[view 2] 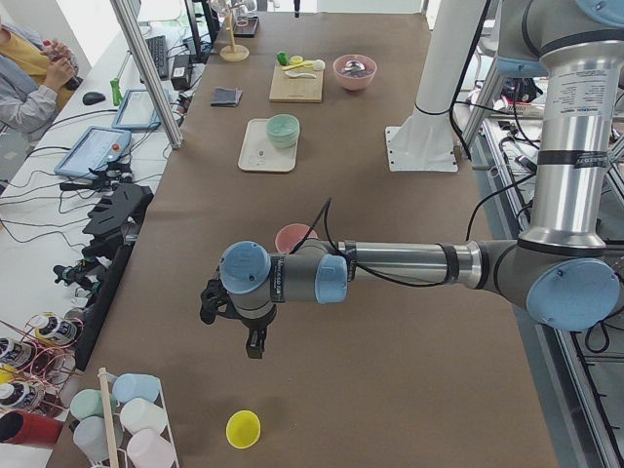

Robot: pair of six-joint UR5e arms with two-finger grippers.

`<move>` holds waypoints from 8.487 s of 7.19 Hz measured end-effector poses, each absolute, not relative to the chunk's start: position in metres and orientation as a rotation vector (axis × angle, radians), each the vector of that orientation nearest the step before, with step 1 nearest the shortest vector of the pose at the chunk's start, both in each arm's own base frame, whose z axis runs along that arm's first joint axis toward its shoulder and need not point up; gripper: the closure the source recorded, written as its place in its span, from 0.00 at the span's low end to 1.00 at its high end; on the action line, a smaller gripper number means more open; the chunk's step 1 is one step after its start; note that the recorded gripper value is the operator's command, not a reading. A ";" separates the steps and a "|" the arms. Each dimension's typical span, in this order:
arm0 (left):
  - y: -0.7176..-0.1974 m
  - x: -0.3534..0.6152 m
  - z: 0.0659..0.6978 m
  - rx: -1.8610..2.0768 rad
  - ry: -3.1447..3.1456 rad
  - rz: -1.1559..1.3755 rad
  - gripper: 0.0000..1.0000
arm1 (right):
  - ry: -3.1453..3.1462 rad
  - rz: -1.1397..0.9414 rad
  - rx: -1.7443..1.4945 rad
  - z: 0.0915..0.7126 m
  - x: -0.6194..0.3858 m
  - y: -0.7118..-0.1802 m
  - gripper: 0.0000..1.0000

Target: Stack pink bowl on green and place spoon

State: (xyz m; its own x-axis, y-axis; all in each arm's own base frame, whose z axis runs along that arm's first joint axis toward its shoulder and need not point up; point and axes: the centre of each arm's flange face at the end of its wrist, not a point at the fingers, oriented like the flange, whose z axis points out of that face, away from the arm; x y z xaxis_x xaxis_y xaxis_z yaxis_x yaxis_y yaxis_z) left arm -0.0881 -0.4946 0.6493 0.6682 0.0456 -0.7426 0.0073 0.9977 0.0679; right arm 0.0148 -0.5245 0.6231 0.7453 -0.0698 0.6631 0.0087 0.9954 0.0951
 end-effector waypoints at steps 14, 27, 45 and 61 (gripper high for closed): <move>-0.523 -0.038 0.582 0.125 0.850 0.041 0.02 | -0.815 -0.156 0.145 0.608 -0.046 -0.533 0.00; -0.519 0.228 0.585 -0.037 0.926 0.169 0.68 | -0.913 0.038 0.123 0.500 -0.250 -0.508 0.00; -0.560 0.523 0.136 -0.016 0.999 -0.024 0.81 | -0.842 0.067 0.105 0.516 -0.288 -0.494 0.03; -0.611 0.348 0.164 -0.045 1.163 -0.191 0.02 | -0.860 0.074 0.125 0.490 -0.296 -0.512 1.00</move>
State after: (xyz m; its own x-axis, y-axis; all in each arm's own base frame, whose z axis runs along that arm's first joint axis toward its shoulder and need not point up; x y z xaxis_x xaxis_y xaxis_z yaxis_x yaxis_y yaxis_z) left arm 0.3482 -0.6110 0.1640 0.3821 -0.1727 -0.9078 0.1262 0.9829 -0.1339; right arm -0.2960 -0.5119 0.4898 0.6503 0.0150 0.7595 -0.1158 0.9901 0.0795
